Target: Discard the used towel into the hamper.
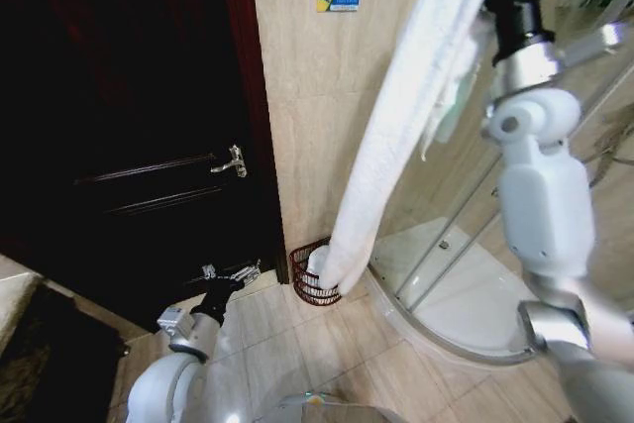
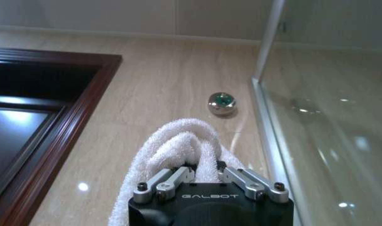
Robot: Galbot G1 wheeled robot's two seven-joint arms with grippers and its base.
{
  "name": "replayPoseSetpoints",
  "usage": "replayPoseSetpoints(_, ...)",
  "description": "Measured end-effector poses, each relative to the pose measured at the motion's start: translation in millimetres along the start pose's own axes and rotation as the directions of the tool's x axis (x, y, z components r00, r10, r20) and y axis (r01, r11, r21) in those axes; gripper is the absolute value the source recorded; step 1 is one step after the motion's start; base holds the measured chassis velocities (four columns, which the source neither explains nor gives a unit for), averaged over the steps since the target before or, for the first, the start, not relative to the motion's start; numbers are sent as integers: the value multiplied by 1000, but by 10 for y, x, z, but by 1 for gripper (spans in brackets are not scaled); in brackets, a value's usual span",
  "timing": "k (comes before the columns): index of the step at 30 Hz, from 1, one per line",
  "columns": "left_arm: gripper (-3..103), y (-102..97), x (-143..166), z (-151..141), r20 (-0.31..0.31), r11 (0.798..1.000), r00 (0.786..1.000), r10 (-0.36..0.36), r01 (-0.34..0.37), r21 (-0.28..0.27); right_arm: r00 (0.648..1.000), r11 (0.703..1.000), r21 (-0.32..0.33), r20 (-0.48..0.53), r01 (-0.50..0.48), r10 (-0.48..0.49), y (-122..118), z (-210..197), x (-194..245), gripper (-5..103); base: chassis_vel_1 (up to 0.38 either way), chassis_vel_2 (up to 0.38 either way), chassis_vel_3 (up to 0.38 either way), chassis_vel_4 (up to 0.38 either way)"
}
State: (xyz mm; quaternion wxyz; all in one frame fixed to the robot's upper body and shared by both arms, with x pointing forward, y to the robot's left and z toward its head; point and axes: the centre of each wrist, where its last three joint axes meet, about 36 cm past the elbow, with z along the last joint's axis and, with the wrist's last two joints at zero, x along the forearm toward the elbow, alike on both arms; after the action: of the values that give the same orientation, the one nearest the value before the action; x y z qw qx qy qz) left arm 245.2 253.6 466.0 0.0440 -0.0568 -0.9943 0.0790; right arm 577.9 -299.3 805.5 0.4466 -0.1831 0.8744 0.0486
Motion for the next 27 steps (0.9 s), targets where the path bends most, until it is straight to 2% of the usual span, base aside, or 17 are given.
replayPoseSetpoints(27, 100, 0, 0, 0, 0, 1000, 1000, 0, 0, 0, 998, 998, 2, 17, 61, -61, 53, 360, -670, 14, 0, 0, 0, 0)
